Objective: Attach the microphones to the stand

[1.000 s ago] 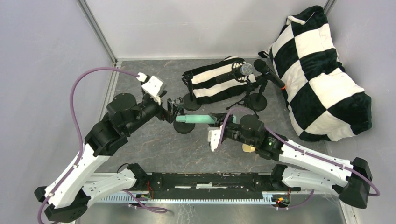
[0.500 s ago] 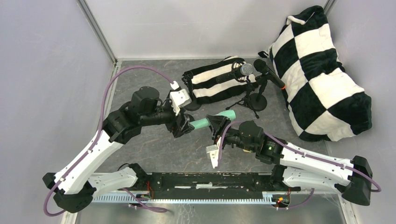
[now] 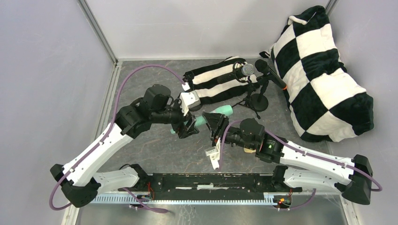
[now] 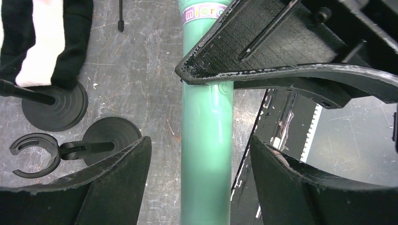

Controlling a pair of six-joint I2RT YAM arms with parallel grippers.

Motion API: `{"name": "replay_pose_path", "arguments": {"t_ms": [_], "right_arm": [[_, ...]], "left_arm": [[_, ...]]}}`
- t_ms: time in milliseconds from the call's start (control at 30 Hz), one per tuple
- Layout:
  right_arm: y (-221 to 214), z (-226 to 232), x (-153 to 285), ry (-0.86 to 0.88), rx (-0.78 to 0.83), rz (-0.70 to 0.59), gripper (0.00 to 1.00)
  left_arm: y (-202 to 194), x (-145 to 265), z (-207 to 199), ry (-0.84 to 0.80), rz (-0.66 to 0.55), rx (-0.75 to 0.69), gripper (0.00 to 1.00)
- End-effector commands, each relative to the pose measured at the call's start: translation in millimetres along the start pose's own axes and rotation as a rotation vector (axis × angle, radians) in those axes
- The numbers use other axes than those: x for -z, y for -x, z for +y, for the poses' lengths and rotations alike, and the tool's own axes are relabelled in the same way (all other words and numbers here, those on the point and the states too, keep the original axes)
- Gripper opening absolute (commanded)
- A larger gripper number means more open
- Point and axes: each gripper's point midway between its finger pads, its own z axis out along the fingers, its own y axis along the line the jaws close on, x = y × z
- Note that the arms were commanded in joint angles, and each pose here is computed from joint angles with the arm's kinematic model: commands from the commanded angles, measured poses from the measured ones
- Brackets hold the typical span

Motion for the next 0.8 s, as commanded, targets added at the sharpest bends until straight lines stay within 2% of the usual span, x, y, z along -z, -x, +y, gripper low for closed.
{"name": "replay_pose_path", "arguments": {"t_ms": [0,200,300,533,633,767], "right_arm": [[11,-50,1,-0.124,0.058,-0.041,0.01],[11,-52,1,-0.123,0.069,-0.040,0.05],[11,-50,1,-0.119,0.061,-0.041,0.10],[11,-49,4,-0.121,0.052,-0.043,0.24],[12,-50,7,-0.133,0.043,-0.047,0.37],[11,-50,14,-0.159,0.017,-0.038,0.63]], "left_arm": [[9,1,-2,-0.021,-0.018,-0.029,0.81],[8,-4,-2,-0.032,-0.007,-0.025,0.67],[7,-6,-2,-0.039,-0.001,-0.022,0.60],[7,-7,-2,-0.045,0.005,-0.020,0.23],[7,-8,2,-0.019,0.008,-0.014,0.04],[4,-9,17,0.062,0.025,-0.004,0.02]]}}
